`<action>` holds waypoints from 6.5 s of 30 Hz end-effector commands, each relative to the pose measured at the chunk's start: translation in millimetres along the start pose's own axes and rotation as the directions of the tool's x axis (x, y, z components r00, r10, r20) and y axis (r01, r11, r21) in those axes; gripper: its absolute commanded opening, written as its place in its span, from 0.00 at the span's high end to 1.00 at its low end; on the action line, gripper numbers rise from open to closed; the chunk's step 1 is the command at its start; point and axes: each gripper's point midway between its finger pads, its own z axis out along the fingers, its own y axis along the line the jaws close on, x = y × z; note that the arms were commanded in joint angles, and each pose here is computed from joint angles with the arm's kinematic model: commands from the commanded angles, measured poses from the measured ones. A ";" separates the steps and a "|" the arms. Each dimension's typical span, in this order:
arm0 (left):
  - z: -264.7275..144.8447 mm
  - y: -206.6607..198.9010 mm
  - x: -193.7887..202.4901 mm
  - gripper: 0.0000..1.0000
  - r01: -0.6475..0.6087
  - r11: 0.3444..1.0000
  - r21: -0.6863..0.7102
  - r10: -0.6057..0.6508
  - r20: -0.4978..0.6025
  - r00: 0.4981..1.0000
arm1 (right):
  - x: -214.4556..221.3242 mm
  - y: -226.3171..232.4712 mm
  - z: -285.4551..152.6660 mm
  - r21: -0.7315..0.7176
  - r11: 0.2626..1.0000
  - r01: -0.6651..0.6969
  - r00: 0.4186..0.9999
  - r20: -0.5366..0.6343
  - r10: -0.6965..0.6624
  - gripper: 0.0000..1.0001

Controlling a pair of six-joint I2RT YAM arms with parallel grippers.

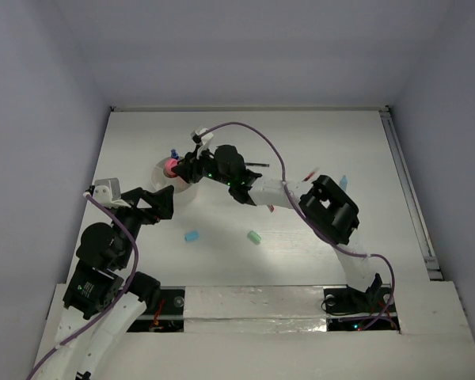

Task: Sort the stationery into containers
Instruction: Place the pen in the storage box, then pick up the pen from the center of the board.

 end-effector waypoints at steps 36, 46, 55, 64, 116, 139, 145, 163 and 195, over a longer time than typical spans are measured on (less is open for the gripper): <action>12.5 -49.1 6.6 0.37 0.022 0.970 0.244 -0.012 -0.044 0.999 | 31.6 -2.0 -198.5 0.247 0.967 -0.060 0.924 -0.352 0.148 0.97; 15.9 -81.6 28.3 1.00 0.123 0.909 0.399 -0.069 -0.146 0.987 | 37.9 -144.6 -323.2 0.753 0.637 -0.167 0.896 -0.153 0.416 0.74; 16.4 -93.4 48.0 1.00 0.207 0.862 0.463 -0.122 -0.206 0.971 | 50.8 -229.8 -362.8 0.901 0.410 -0.142 0.878 -0.076 0.472 0.38; 12.6 -93.1 46.3 0.86 0.207 0.859 0.469 -0.127 -0.197 0.972 | 59.9 -262.5 -370.7 0.939 0.320 -0.128 0.866 -0.052 0.498 0.41; 19.0 -99.3 51.7 0.88 0.215 0.847 0.486 -0.114 -0.229 0.967 | 97.7 -263.1 -406.2 0.974 0.221 0.050 0.765 -0.180 0.619 0.80; 42.5 -114.9 118.7 0.73 0.362 0.797 0.483 -0.164 -0.404 0.900 | -54.1 -103.9 -285.2 0.548 0.789 -0.279 0.946 0.013 0.325 1.00; 51.8 -139.3 138.2 0.62 0.353 0.800 0.485 -0.126 -0.438 0.890 | -52.0 -65.0 -245.1 0.404 0.861 -0.307 0.943 0.008 0.332 1.00; 84.8 -141.0 163.7 0.49 0.308 0.853 0.422 -0.111 -0.431 0.896 | -33.4 -17.2 -207.5 0.268 0.902 -0.340 0.934 -0.021 0.358 1.00; 85.1 -126.1 154.5 1.00 0.223 0.906 0.359 -0.094 -0.345 0.934 | -17.8 21.3 -210.0 0.201 0.884 -0.422 0.898 -0.040 0.438 0.76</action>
